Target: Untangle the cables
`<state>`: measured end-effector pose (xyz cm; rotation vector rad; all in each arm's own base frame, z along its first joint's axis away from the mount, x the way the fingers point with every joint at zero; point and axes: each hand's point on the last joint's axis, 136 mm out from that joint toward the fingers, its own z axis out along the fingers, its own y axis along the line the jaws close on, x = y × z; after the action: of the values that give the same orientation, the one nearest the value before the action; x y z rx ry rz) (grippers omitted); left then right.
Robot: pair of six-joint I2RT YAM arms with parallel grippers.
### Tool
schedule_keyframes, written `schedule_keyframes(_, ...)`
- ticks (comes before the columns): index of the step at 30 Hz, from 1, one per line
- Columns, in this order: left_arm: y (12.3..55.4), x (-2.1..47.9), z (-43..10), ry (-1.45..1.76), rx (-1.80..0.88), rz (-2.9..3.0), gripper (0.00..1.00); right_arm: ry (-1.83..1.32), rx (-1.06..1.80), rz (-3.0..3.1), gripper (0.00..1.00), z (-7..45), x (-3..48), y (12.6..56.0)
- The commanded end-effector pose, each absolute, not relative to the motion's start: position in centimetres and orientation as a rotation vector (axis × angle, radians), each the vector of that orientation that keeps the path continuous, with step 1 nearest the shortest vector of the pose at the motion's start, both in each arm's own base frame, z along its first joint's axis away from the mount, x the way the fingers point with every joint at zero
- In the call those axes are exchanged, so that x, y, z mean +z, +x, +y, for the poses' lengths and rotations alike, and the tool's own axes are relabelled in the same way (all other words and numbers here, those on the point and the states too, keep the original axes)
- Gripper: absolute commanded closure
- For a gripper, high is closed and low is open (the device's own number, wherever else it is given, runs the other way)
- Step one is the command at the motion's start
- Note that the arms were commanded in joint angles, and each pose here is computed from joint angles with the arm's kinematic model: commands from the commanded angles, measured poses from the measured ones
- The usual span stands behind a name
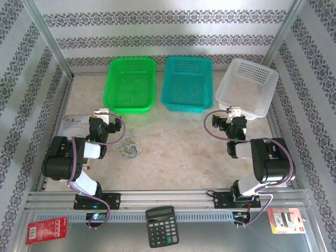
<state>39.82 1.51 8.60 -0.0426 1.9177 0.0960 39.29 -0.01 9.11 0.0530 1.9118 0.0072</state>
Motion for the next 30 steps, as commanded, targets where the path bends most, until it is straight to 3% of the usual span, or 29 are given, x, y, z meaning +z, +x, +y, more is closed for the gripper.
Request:
schedule_keyframes(1, 40.09, 8.84, 1.25, -0.05, 0.072, 1.91, 0.0, 0.038, 0.008, 1.862, 0.02, 0.07, 10.63, 39.86)
schedule_keyframes(30, 40.09, 8.78, 1.32, -0.055, 0.072, 1.913, 0.0, 0.048, 0.02, 1.862, 0.02, -0.09, 10.64, 39.9)
